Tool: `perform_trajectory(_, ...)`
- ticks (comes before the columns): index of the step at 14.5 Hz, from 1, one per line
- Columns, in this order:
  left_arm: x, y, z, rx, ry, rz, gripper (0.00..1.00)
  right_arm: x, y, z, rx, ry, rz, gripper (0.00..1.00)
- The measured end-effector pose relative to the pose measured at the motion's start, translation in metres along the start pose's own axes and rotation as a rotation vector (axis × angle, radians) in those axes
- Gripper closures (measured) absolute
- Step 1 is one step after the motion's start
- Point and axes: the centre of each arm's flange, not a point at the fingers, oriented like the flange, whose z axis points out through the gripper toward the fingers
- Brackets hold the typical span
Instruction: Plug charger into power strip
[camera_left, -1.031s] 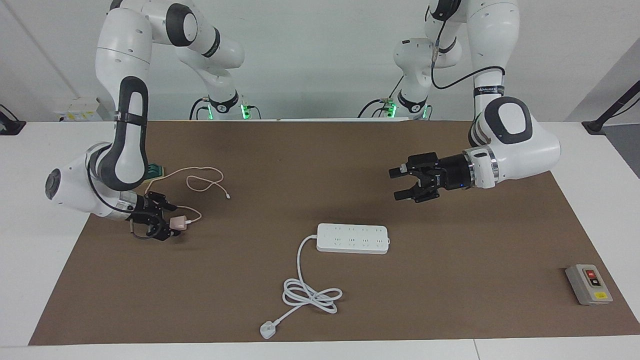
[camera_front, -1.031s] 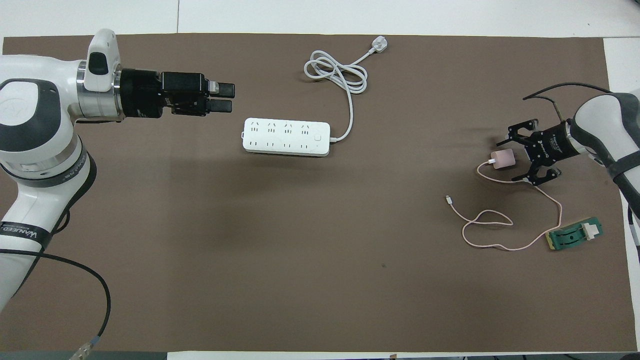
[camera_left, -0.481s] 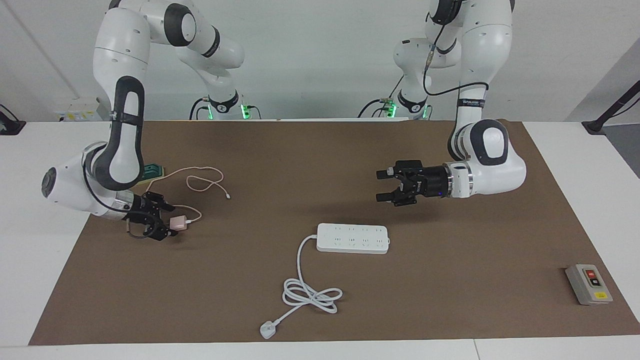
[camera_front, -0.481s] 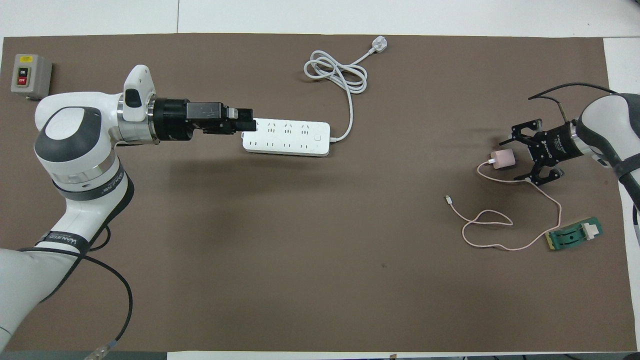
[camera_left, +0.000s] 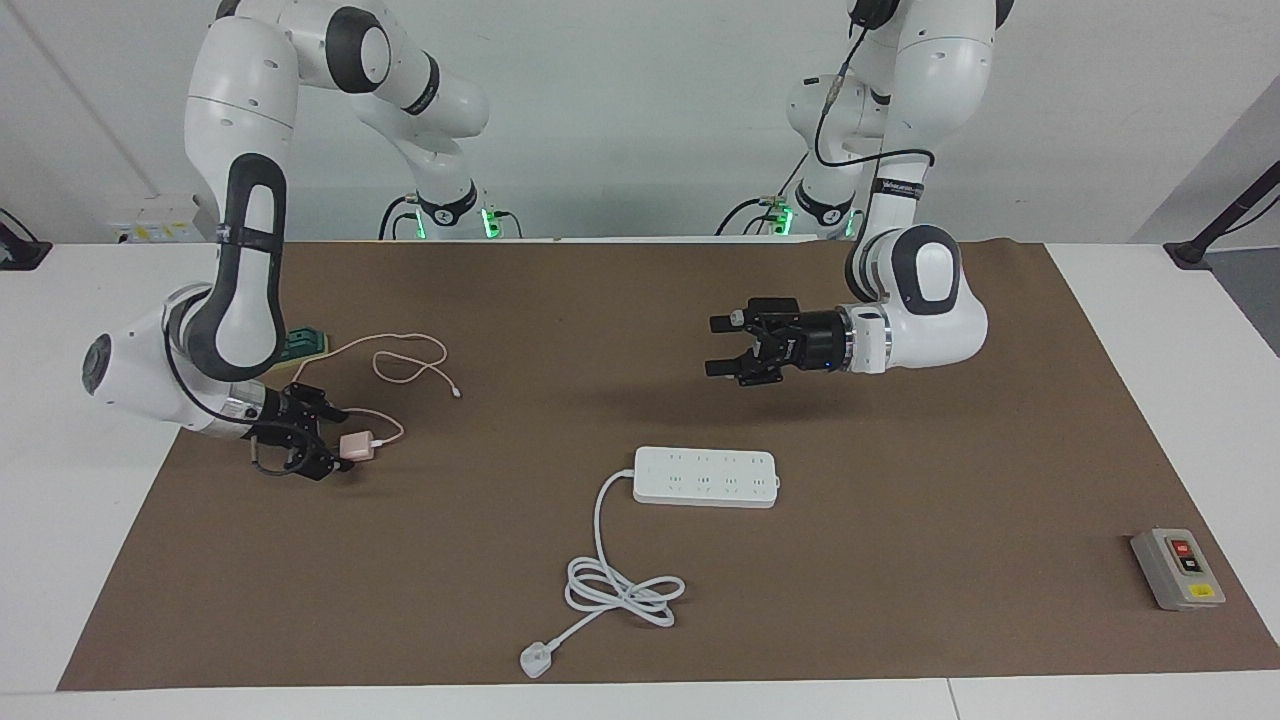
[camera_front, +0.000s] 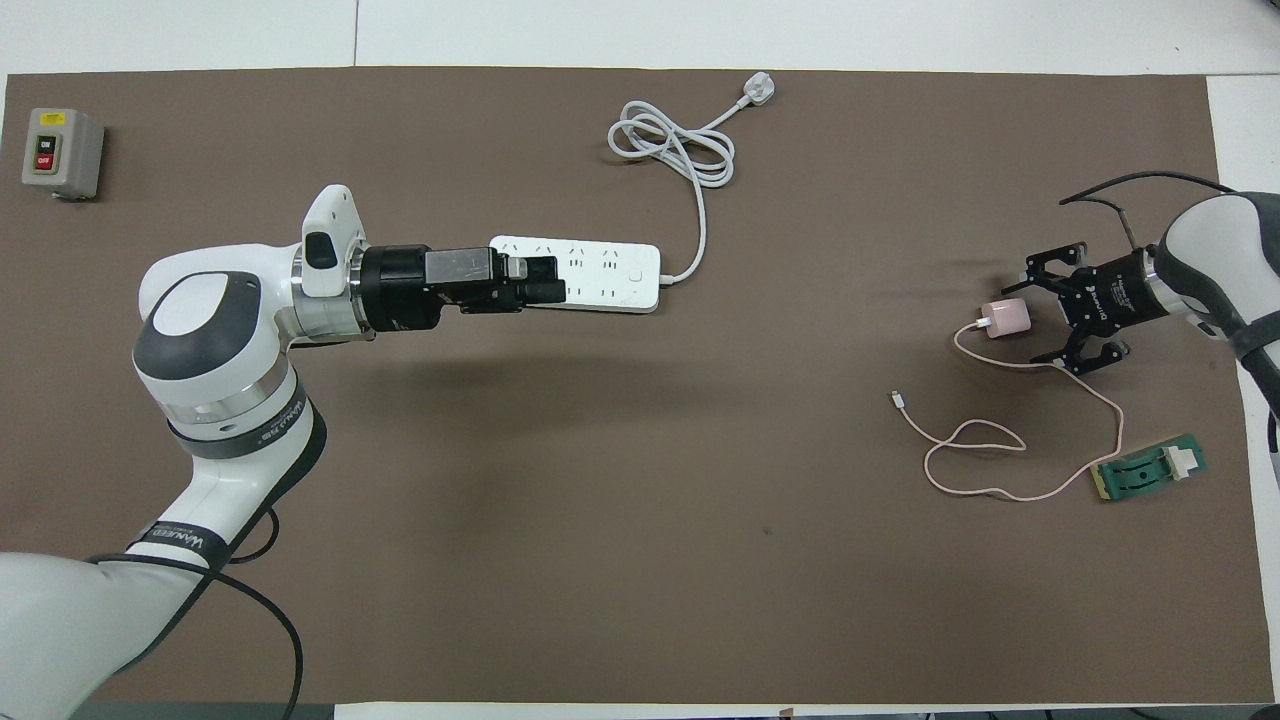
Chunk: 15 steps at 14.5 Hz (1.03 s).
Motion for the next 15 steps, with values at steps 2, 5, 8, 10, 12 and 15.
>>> perform_trajectory(2,-0.020,-0.004,-0.005,0.008,0.004,-0.025,0.02,0.000,0.000,0.001,0.000,0.000,0.001,0.00)
perform_trajectory(5,-0.045,-0.008,-0.010,0.018,0.005,-0.045,0.02,0.001,0.001,0.000,0.002,-0.002,0.002,0.06)
perform_trajectory(8,-0.060,-0.012,-0.015,0.023,0.007,-0.035,0.02,-0.001,-0.001,-0.001,0.026,-0.019,0.012,0.39)
perform_trajectory(10,-0.063,-0.016,-0.015,0.024,0.006,-0.034,0.02,-0.003,-0.001,-0.004,0.031,-0.020,0.010,0.52)
perform_trajectory(12,-0.064,-0.017,-0.015,0.025,0.005,-0.033,0.02,-0.005,-0.004,-0.003,0.044,-0.032,0.014,0.52)
perform_trajectory(15,-0.064,-0.017,-0.015,0.025,0.004,-0.018,0.02,-0.015,-0.016,-0.013,0.066,-0.047,0.044,0.52)
